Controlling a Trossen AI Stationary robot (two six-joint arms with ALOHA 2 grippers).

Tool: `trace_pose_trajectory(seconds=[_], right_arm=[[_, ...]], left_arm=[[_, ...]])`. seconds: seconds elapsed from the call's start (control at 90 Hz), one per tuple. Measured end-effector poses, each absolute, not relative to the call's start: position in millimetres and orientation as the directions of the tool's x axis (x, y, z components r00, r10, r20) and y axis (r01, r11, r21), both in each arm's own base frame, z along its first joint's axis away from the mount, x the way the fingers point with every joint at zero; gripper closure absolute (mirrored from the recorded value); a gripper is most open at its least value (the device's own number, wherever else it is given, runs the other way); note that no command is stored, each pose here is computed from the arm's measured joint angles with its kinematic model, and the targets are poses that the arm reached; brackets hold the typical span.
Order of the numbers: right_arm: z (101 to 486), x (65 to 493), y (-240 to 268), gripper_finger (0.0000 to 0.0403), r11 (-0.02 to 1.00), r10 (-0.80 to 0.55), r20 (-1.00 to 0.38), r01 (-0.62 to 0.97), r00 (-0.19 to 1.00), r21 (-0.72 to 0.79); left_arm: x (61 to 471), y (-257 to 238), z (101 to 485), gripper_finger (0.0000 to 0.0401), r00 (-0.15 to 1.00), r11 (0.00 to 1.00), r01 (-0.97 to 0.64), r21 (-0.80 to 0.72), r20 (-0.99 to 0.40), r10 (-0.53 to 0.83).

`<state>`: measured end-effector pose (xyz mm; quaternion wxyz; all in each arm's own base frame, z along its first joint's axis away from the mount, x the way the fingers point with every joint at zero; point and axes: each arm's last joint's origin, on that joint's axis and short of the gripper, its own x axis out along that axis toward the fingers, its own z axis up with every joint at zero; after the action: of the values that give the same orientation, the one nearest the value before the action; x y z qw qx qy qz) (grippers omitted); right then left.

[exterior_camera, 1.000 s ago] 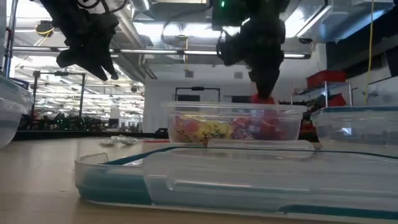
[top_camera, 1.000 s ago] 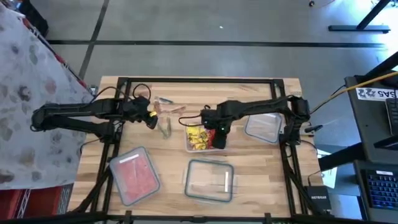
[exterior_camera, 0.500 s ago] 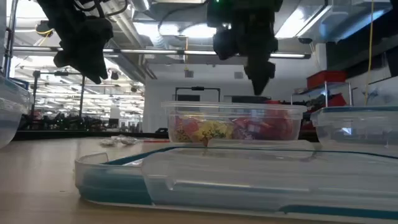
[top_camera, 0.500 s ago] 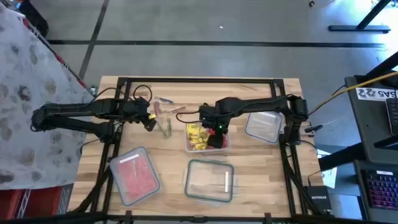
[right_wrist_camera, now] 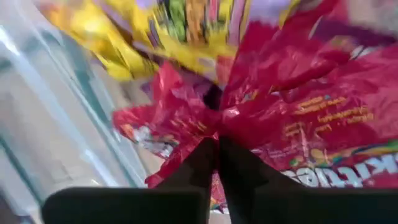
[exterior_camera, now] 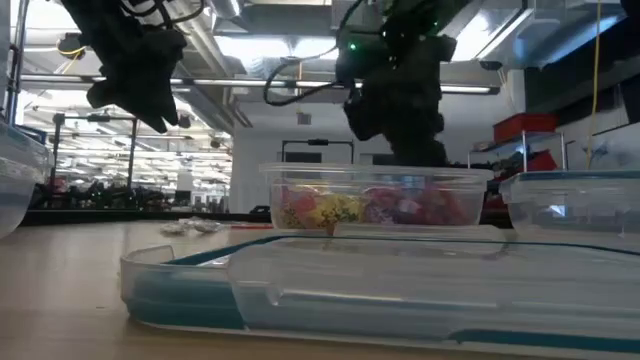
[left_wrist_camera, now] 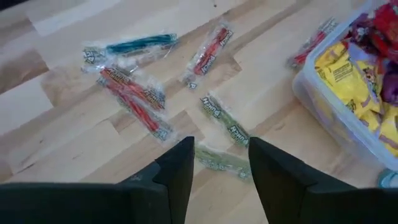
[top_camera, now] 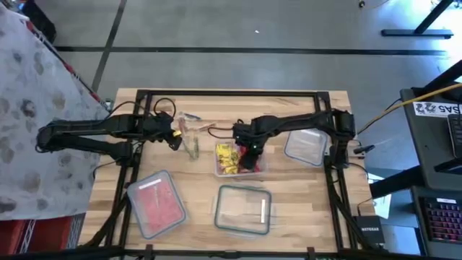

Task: Sort candy
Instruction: Put the purple candy into the rectangular transparent bin, then close the rectangular transparent bin

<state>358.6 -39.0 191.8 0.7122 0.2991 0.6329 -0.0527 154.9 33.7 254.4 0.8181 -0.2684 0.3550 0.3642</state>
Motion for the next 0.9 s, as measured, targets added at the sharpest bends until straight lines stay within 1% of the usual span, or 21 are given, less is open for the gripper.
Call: trace_pose_trajectory(seconds=[0.178, 0.367, 0.489, 0.544, 0.656, 0.733, 0.778, 0.811, 0.9], right_arm=[[215.5, 360.3, -40.5, 0.0347, 0.817, 0.306, -0.936, 0.457, 0.174, 0.352], [218.9, 358.2, -27.7, 0.0279, 0.811, 0.302, -0.945, 0.489, 0.124, 0.323], [221.3, 360.6, -17.6, 0.0253, 0.753, 0.287, -0.949, 0.582, 0.129, 0.307], [231.5, 367.3, -11.9, 0.0250, 0.716, 0.259, -0.945, 0.617, 0.199, 0.326], [270.6, 388.7, 6.6, 0.0249, 0.678, 0.134, -0.874, 0.601, 0.467, 0.424], [293.0, 402.3, 24.8, 0.0249, 0.674, 0.054, -0.781, 0.554, 0.622, 0.489], [300.6, 406.0, 35.7, 0.0249, 0.683, 0.019, -0.746, 0.536, 0.666, 0.496], [304.5, 406.2, 43.8, 0.0249, 0.673, -0.021, -0.732, 0.551, 0.681, 0.494], [315.0, 403.3, 62.4, 0.0249, 0.545, -0.191, -0.686, 0.657, 0.702, 0.520]], left_arm=[[154.7, 34.0, 254.5, 0.0265, 0.479, 0.585, -0.791, -0.177, -0.775, 0.413], [154.6, 34.3, 254.7, 0.0265, 0.476, 0.602, -0.784, -0.153, -0.771, 0.424], [154.5, 34.2, 254.6, 0.0265, 0.475, 0.641, -0.759, -0.114, -0.771, 0.424], [154.4, 34.0, 254.3, 0.0265, 0.474, 0.661, -0.744, -0.097, -0.775, 0.419], [154.3, 33.9, 254.2, 0.0265, 0.475, 0.709, -0.704, -0.053, -0.777, 0.413], [154.3, 33.9, 254.2, 0.0265, 0.475, 0.735, -0.678, -0.024, -0.777, 0.413], [154.2, 33.8, 254.1, 0.0265, 0.474, 0.741, -0.671, -0.016, -0.778, 0.412], [154.2, 33.8, 254.1, 0.0265, 0.474, 0.746, -0.666, -0.013, -0.779, 0.410], [153.8, 32.8, 253.3, 0.0265, 0.478, 0.761, -0.648, -0.026, -0.792, 0.380]])
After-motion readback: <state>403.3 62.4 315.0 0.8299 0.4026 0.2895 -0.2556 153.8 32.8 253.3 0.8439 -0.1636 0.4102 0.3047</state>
